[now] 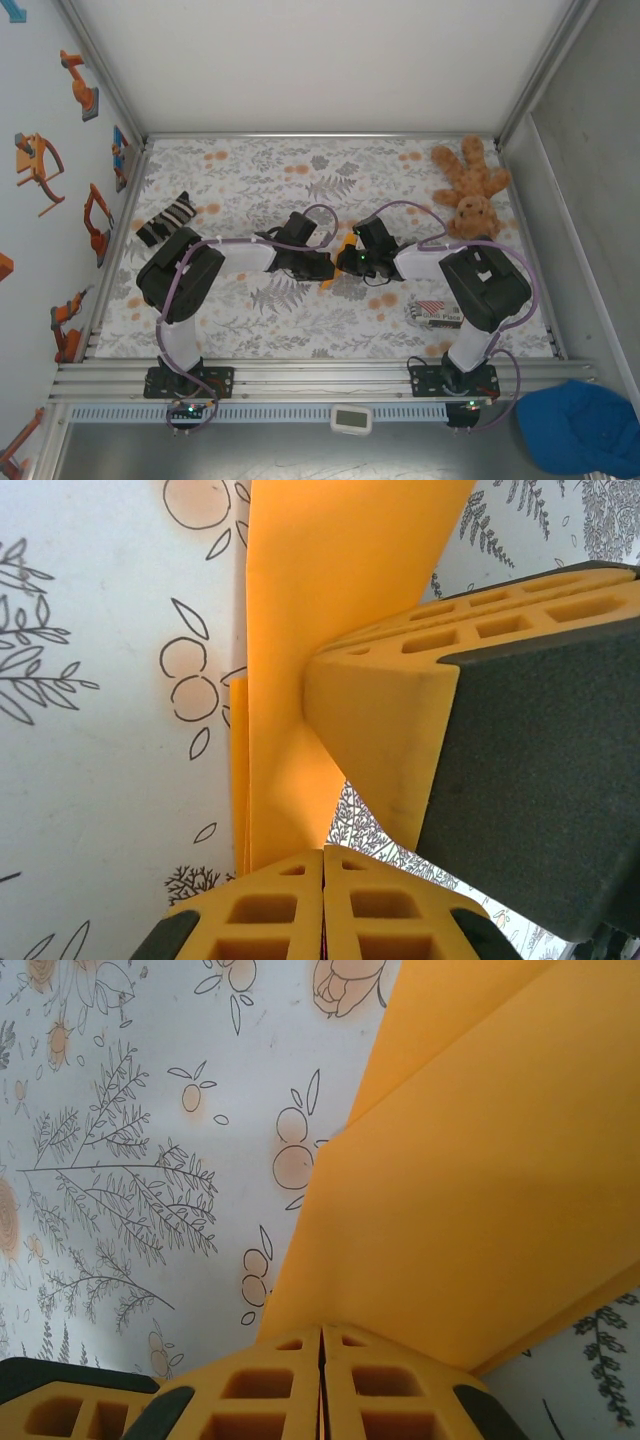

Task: Fold a paper plane with a square sheet of paper (pick it up from the middle)
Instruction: Fold the wing for the fifth time at the center of the table.

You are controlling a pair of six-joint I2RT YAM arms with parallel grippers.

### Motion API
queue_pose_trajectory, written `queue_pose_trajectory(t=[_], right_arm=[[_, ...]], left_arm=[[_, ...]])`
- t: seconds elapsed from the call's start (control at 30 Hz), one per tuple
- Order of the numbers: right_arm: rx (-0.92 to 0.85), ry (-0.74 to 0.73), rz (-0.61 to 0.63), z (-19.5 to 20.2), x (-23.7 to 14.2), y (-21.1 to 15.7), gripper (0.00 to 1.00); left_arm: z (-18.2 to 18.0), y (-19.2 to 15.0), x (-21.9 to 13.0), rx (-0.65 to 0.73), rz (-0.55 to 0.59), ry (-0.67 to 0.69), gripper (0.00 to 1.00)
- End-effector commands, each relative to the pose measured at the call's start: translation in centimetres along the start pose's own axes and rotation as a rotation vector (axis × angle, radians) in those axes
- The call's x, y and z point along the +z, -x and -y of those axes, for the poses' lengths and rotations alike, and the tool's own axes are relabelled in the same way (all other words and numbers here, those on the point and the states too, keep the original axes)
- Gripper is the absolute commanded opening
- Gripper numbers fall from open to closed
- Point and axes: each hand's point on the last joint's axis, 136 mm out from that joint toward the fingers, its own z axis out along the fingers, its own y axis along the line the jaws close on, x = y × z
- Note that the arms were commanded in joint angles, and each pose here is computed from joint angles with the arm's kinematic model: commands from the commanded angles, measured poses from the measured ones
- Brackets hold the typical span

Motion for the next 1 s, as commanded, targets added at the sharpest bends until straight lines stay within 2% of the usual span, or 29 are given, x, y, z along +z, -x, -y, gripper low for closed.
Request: queue_pose_trajectory(t=[0.0,0.57,0.97], right_arm=[[0.050,-0.104,-0.065,3.4,0.8,-2.2,0.09],[0.068,-0.135,-0.082,4.2,1.1,-2.6,0.08],[0.088,-0.178,-0.112,5.5,1.3,-3.4,0.08]], left_arm=[[0.1,-0.6,0.2,0.006,-0.035,0.001,0.07],[-1.7,-2.4,0.7,0.009,-0.081,0.087,0.06],[-3.4,-5.2,-0.1,0.004,-0.123,0.132,0.05]])
